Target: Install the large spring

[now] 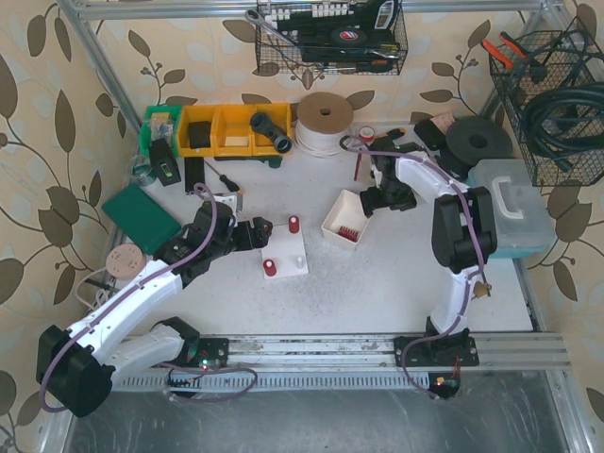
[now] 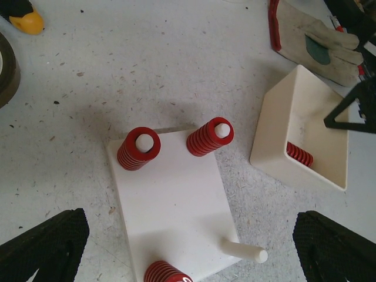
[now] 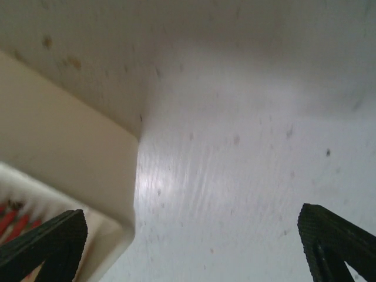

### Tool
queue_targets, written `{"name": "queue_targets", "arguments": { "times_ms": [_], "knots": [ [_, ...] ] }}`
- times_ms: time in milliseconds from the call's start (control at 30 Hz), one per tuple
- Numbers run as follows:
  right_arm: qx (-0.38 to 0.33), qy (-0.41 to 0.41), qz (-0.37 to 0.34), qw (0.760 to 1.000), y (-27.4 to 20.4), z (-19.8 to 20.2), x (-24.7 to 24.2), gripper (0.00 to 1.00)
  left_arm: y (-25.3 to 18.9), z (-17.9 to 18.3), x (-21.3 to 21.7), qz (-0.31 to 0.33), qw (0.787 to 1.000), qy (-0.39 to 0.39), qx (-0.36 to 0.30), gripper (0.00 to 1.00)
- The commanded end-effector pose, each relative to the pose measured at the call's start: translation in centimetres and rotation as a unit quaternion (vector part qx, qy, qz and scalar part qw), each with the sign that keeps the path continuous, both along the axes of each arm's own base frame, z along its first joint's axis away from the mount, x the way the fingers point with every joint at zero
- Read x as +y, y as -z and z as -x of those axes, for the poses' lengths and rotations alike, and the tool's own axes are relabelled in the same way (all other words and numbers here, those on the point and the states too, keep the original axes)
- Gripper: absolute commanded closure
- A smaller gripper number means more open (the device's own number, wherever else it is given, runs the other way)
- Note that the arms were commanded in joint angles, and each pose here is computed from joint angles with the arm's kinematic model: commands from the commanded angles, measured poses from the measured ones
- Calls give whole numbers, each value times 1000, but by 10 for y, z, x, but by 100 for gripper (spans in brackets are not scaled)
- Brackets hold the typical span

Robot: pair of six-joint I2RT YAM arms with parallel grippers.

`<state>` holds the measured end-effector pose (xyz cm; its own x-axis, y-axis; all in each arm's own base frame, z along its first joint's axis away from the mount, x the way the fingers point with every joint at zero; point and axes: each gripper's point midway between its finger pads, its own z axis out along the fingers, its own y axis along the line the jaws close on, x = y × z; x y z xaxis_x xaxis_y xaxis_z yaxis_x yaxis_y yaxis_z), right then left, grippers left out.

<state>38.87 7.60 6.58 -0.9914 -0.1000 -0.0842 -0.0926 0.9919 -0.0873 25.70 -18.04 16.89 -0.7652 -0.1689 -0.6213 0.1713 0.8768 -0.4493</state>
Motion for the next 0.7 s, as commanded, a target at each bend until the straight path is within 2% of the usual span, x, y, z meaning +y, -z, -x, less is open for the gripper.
{"name": "queue_targets", "arguments": {
  "times_ms": [0, 167, 400, 533, 667],
  "knots": [
    [-9, 39, 6, 999, -12, 28, -9, 4, -5, -3, 0, 16, 1000, -3, -9, 3],
    [-9, 76, -18, 997, -13, 70, -7, 4, -5, -3, 0, 17, 1000, -3, -8, 3],
    [-17, 87, -57, 994, -23, 111, 22, 4, -5, -3, 0, 15, 1000, -4, -7, 3],
    [-25, 87, -78, 993, -23, 115, 29, 5, -5, -2, 1, 15, 1000, -5, -6, 3],
    [-59, 52, -102, 992, -46, 100, 42, 9, -4, -3, 1, 13, 1000, -5, -4, 4]
  ]
}}
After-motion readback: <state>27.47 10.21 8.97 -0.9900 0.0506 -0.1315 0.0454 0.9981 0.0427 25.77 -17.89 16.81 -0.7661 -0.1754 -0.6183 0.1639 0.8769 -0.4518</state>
